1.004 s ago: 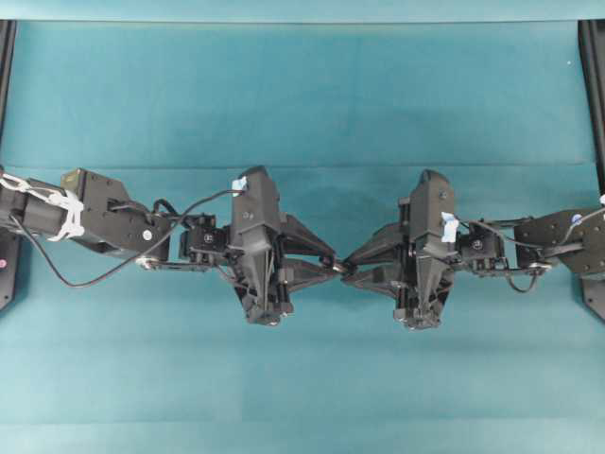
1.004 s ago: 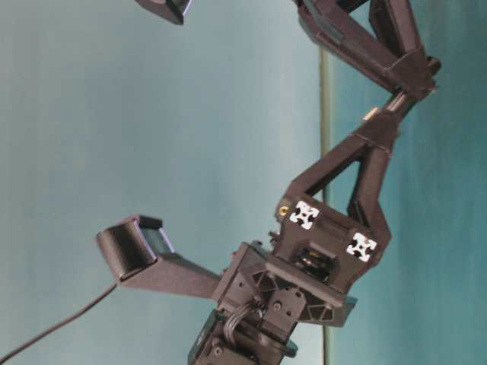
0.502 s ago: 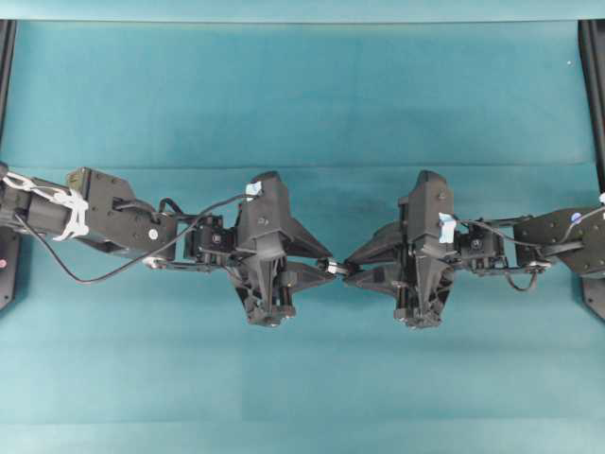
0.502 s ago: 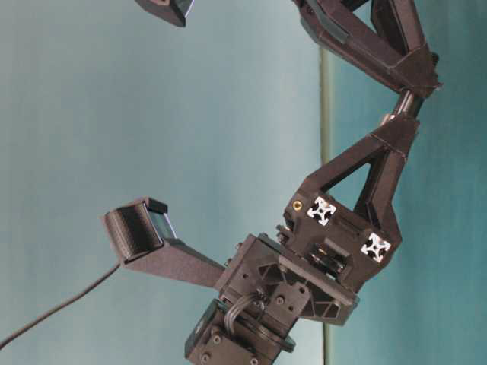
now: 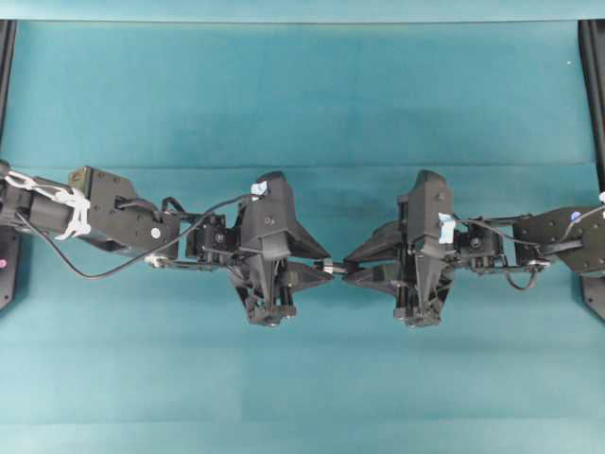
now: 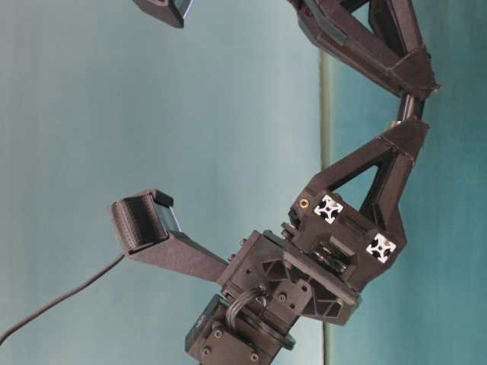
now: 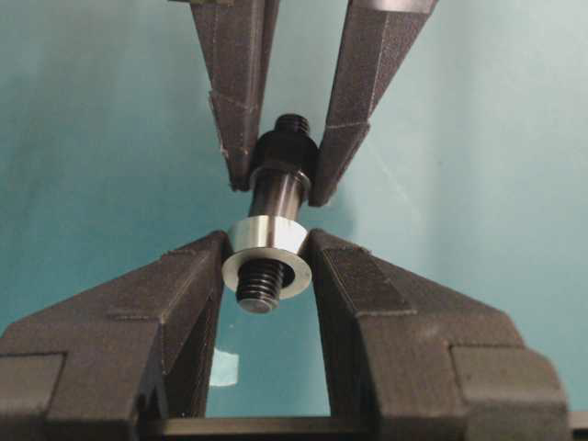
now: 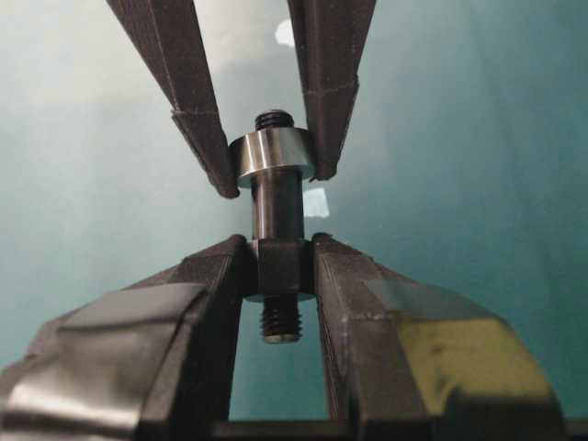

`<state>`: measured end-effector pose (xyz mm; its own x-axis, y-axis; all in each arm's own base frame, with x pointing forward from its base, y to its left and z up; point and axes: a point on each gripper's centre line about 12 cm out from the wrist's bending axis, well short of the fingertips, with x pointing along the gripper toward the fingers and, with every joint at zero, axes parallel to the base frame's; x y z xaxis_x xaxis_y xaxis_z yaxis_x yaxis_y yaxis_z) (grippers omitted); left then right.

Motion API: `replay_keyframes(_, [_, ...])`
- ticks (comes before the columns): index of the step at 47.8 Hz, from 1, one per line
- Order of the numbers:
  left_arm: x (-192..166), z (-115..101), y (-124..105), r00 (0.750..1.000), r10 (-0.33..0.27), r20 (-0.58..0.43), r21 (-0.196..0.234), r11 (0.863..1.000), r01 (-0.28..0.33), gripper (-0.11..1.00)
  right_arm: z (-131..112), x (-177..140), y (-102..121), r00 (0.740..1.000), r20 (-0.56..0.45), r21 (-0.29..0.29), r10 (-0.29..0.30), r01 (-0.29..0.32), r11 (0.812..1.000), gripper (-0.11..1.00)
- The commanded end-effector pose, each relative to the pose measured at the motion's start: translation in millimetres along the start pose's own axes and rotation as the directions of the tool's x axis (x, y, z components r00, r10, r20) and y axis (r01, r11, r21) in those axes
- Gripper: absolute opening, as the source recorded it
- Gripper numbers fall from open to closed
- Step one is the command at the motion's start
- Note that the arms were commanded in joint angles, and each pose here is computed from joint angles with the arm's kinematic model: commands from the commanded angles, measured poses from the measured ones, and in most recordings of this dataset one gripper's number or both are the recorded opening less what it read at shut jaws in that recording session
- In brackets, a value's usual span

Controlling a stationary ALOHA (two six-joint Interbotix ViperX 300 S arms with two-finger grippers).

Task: Insert the washer onto the shaft with both hands.
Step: 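Push the washer down the shaft onto the hex collar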

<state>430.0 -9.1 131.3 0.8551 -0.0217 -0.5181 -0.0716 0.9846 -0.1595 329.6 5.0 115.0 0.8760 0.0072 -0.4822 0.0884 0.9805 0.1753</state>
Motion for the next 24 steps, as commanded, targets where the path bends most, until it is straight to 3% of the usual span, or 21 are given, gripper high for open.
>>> replay_keyframes(1, [-1.1,10.2,-4.0,1.000,-0.008,0.019,0.010,1.000,0.008,0.36,18.3,1.7,0.6,0.999,0.050,-0.009,0.001,-0.001,1.000,-0.01])
replay_keyframes(7, [-0.2,12.5,-4.4,1.000,-0.006,0.008,0.019,1.000,0.005,0.36,17.3,4.6,0.5,1.000,0.020,-0.035,-0.004,0.005,0.999,-0.01])
replay_keyframes(17, [0.5,23.9,-7.1,1.000,-0.003,-0.005,0.115,0.993,0.004,0.36,21.6,10.8,2.0,1.000,-0.006,-0.111,-0.007,0.006,0.994,-0.01])
replay_keyframes(24, [1.2,25.0,-6.5,1.000,0.004,-0.030,0.142,0.990,0.001,0.36,22.2,11.1,2.7,1.000,-0.029,-0.151,-0.010,0.005,0.989,-0.01])
